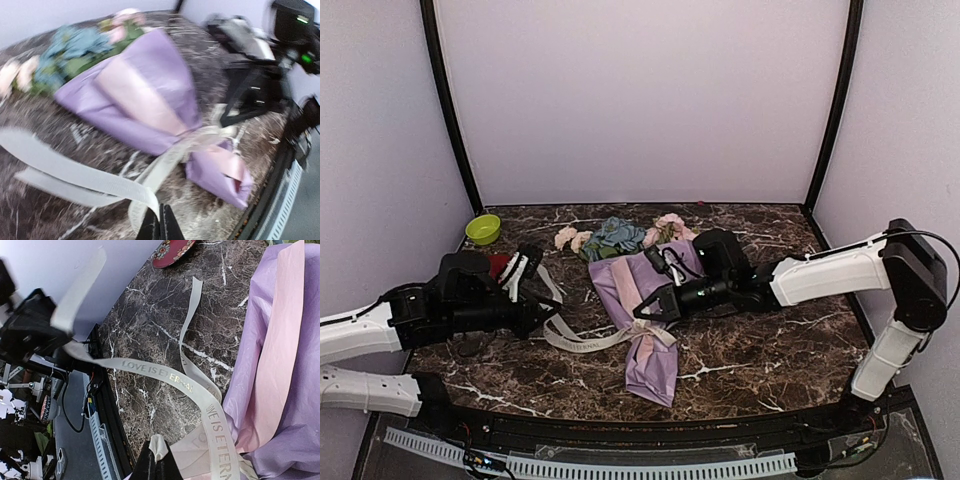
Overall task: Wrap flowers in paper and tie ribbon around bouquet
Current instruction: Cross the half-tied ribbon over the folded bouquet.
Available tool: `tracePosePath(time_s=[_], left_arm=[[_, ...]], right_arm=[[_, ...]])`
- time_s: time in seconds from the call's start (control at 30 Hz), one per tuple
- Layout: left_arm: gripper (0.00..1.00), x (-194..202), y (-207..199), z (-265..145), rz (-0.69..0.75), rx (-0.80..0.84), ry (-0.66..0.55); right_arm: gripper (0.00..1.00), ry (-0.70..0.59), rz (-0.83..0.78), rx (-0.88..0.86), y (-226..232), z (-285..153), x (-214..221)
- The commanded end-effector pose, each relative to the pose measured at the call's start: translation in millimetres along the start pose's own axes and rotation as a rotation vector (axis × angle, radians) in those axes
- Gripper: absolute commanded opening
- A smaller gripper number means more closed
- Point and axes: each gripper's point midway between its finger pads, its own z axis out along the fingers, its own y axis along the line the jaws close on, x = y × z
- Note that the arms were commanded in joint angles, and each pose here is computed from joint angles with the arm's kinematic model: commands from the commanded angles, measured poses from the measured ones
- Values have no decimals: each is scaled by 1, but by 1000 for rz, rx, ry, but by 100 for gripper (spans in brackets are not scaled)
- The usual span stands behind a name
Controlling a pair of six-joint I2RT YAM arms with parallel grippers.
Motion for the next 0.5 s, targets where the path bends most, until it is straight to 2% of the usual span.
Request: tracePosePath(time_s=[0.0, 0.13, 0.3, 0.47], left_arm=[[0, -28, -118, -9, 450, 353, -103], [0, -46, -209, 5, 624, 588, -104], [0, -38, -307, 20, 803, 857, -151], [0, -11, -358, 47, 893, 1005, -152]], right_arm=[[0, -20, -8, -22, 7, 6, -12], [0, -14, -14, -11, 4, 9, -14], [0, -19, -23, -3, 0, 8, -17], [0, -7, -64, 15, -4, 3, -15]])
